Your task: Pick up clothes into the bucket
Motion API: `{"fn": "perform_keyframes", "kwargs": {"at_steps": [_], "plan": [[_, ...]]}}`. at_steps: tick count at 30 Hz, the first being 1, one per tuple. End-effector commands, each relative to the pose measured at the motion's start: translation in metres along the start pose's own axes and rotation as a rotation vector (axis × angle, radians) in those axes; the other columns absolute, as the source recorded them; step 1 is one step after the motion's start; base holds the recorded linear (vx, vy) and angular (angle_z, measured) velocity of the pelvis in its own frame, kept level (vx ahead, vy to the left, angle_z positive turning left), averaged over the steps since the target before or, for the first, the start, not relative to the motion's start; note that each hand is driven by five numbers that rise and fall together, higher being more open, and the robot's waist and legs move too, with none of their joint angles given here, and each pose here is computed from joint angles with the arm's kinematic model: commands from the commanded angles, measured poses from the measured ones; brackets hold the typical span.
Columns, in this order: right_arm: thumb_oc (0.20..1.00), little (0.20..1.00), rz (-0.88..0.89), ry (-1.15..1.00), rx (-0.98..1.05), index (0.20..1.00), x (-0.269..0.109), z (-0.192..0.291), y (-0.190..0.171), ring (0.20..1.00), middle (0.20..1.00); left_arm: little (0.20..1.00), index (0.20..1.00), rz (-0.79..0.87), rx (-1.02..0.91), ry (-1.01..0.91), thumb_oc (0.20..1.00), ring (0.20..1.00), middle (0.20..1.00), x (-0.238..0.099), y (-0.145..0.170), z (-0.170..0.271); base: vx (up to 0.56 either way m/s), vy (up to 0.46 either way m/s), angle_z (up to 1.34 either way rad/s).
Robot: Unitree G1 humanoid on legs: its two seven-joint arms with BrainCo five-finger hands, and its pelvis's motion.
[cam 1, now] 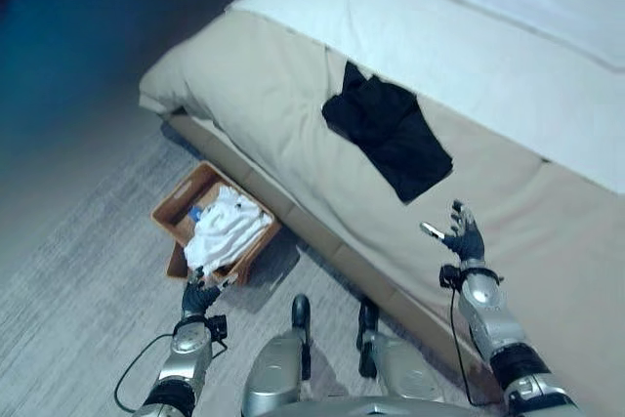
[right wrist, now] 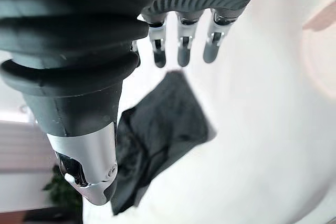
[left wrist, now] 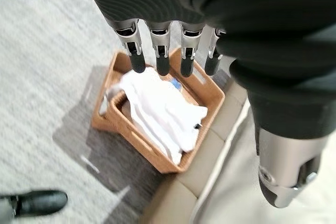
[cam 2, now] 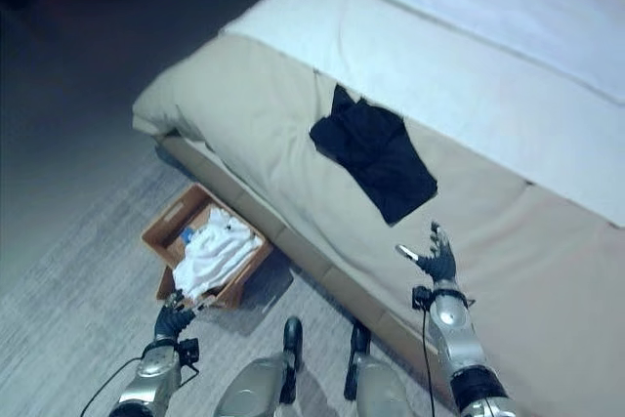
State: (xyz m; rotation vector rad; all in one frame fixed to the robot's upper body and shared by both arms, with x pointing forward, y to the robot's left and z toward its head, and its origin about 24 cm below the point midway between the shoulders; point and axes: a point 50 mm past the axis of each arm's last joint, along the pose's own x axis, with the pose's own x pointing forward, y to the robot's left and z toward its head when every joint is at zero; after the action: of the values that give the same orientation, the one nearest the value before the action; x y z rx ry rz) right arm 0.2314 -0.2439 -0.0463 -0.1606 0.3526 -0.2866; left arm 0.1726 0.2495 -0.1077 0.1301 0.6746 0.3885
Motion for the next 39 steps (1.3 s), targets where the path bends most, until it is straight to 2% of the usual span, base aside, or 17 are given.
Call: {"fn": "perform_keyframes", "kwargs": {"at_steps": [1, 3, 8, 17, 20, 31, 39], "plan": [[1.000, 1.000, 0.010, -0.006, 0.023, 1.000, -0.002, 0.001, -0.010, 1.000, 1.000, 1.000, 1.000, -0.007, 0.024, 0.032, 1.000, 1.000, 1.000, -0.002, 0.008, -0.010, 0.10, -0.066, 0.01], [1.000, 1.000, 0.005, 0.095, -0.001, 1.000, -0.010, -0.024, -0.014, 1.000, 1.000, 1.000, 1.000, -0.027, 0.019, 0.105, 1.000, 1.000, 1.000, -0.007, 0.006, -0.028, 0.08, -0.057, 0.04], [1.000, 1.000, 0.004, 0.192, -0.014, 1.000, -0.020, -0.046, -0.019, 1.000, 1.000, 1.000, 1.000, -0.059, 0.014, 0.178, 1.000, 1.000, 1.000, -0.015, 0.003, -0.046, 0.07, -0.037, 0.01], [1.000, 1.000, 0.018, 0.207, -0.085, 1.000, -0.025, -0.052, -0.019, 1.000, 1.000, 1.000, 1.000, -0.081, 0.065, 0.261, 1.000, 1.000, 1.000, -0.026, 0.002, -0.067, 0.02, -0.007, 0.00], [1.000, 1.000, 0.031, 0.154, -0.151, 1.000, -0.022, -0.041, -0.019, 1.000, 1.000, 1.000, 1.000, -0.080, 0.087, 0.278, 1.000, 1.000, 1.000, -0.030, 0.003, -0.073, 0.00, 0.000, 0.00], [1.000, 1.000, -0.008, -0.039, -0.182, 1.000, 0.003, 0.009, -0.020, 1.000, 1.000, 1.000, 1.000, -0.052, 0.128, 0.307, 1.000, 1.000, 1.000, -0.034, 0.009, -0.082, -0.04, 0.032, 0.00], [1.000, 1.000, -0.067, -0.289, -0.269, 1.000, 0.037, 0.092, -0.019, 1.000, 1.000, 1.000, 1.000, -0.032, 0.121, 0.177, 1.000, 1.000, 1.000, -0.017, 0.006, -0.050, -0.12, 0.057, -0.05]]}}
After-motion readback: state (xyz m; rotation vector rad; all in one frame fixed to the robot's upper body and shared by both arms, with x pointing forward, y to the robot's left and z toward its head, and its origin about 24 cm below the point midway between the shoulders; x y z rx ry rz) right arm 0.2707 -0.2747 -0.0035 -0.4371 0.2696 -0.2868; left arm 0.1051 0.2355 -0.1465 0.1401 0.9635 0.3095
